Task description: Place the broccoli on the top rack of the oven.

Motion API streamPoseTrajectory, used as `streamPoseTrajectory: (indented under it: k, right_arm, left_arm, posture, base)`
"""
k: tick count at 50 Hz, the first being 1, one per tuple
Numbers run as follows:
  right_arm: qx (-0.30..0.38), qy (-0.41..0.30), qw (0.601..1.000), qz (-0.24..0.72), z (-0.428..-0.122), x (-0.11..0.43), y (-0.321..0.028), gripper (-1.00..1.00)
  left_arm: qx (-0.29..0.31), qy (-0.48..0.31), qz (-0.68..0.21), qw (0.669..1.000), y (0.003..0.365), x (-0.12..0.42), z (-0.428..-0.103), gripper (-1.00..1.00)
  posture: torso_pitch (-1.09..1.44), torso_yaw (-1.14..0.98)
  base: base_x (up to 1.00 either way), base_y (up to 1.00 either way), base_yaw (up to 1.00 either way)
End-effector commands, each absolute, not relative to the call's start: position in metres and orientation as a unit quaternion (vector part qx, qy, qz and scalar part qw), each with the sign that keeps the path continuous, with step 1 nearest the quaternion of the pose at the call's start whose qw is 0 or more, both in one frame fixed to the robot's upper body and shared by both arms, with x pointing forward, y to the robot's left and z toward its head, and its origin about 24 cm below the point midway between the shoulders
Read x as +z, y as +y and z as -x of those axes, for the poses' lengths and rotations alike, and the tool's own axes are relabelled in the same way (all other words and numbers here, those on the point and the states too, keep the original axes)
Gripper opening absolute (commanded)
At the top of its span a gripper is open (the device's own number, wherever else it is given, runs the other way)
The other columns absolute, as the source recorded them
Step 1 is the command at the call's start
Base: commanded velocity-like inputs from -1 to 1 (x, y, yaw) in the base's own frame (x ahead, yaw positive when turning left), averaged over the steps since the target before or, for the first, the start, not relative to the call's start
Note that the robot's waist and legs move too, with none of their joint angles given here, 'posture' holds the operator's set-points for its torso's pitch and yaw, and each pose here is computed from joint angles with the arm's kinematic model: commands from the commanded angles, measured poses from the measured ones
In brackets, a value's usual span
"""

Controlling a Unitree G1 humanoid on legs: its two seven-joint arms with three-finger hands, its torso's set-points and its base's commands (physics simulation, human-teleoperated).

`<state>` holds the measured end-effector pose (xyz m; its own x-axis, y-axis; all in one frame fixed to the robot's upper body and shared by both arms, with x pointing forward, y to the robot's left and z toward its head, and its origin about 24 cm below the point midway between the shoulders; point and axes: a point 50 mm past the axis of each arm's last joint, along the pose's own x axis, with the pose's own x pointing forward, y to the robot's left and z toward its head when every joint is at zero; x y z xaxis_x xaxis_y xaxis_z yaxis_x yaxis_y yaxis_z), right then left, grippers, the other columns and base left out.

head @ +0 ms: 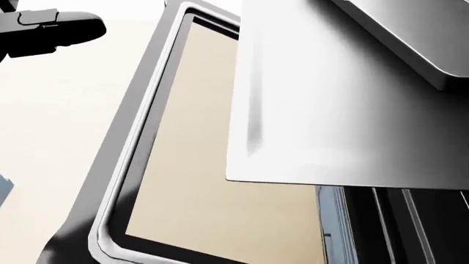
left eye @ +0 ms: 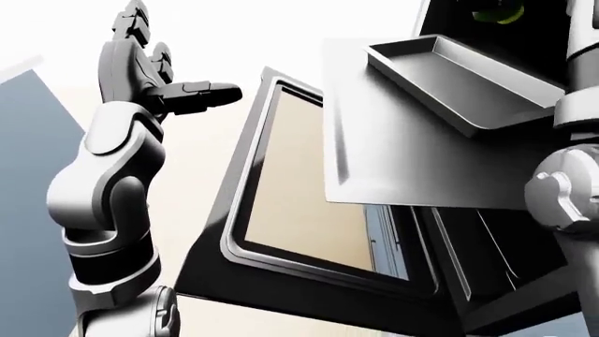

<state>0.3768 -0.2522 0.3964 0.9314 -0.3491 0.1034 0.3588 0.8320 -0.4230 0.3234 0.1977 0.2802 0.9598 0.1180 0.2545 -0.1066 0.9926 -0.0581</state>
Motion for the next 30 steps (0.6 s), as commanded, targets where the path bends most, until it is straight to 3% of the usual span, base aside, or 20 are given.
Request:
streamPoseTrajectory:
  k: [1, 30]
  right_arm:
    - [-0.196, -0.062, 0.952, 0.227, -0.370, 0.415, -0.248, -1.00]
    - [-0.227, -0.078, 0.946, 0.217, -0.388, 0.377, -0.257, -1.00]
  left_arm:
    - [0.055, -0.176, 0.022, 0.983, 0.197, 0.299, -0.317, 1.00]
    - [0.055, -0.175, 0.023, 0.983, 0.198, 0.299, -0.317, 1.00]
  posture:
    - [0.00, 0.00]
    - [0.00, 0.00]
  base:
    - [0.00, 0.00, 0.00]
    - [0.00, 0.00, 0.00]
